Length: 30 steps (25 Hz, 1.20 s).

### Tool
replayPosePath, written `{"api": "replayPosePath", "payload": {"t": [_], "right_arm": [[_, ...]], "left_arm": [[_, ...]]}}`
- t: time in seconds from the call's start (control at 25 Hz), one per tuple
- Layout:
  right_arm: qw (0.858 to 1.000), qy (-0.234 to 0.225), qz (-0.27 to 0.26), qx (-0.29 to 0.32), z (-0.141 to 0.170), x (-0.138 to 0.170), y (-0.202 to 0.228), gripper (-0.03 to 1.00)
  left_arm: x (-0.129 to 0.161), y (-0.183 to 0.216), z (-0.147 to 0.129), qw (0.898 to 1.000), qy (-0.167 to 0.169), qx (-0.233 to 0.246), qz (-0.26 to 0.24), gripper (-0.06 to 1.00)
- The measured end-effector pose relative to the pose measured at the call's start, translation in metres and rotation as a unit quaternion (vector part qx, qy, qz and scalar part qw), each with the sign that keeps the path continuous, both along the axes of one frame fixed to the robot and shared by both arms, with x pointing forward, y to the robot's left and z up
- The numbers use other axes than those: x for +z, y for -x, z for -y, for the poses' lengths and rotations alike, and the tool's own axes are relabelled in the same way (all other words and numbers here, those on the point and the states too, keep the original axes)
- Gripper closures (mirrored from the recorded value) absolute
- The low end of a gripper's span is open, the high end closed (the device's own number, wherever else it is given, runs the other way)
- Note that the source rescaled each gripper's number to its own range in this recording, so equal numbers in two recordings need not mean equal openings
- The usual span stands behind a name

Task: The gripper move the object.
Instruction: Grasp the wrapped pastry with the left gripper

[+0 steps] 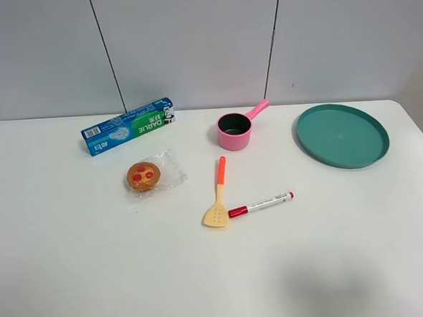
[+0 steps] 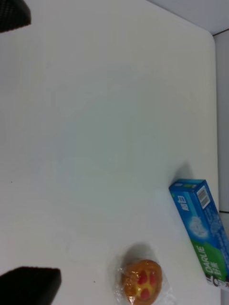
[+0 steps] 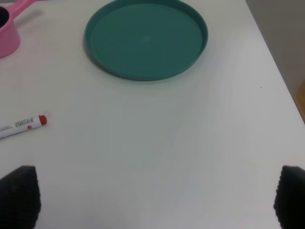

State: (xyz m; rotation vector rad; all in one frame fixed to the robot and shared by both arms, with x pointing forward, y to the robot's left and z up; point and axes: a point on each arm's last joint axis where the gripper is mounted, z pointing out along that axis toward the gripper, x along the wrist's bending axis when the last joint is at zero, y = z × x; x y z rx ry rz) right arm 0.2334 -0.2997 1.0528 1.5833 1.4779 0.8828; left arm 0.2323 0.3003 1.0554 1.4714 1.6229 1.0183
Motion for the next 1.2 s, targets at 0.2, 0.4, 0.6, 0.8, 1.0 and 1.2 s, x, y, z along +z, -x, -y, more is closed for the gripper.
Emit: {"api": "replayPosePath", "payload": {"t": [0.2,0.4,0.6,0.8,1.0,1.2], "right_arm": [[1.0,0.0,0.0,0.0,0.0,0.0,0.0,-0.03],[1.0,0.0,0.0,0.0,0.0,0.0,0.0,-0.03],[1.0,0.0,0.0,0.0,0.0,0.0,0.0,-0.03],[1.0,0.0,0.0,0.0,0.0,0.0,0.0,-0.03],[1.0,0.0,0.0,0.0,0.0,0.0,0.0,-0.03],[1.0,0.0,0.0,0.0,0.0,0.0,0.0,-0.03]], "left_arm": [[0.0,0.0,0.0,1.0,0.0,0.0,0.0,-0.06],[0.0,0.0,0.0,1.0,0.0,0.0,0.0,-0.06],[0.0,0.0,0.0,1.0,0.0,0.0,0.0,-0.06],[0.0,0.0,0.0,1.0,0.0,0.0,0.0,-0.06],[0.0,0.0,0.0,1.0,0.0,0.0,0.0,-0.06],[0.0,0.0,0.0,1.0,0.0,0.0,0.0,-0.06]]}}
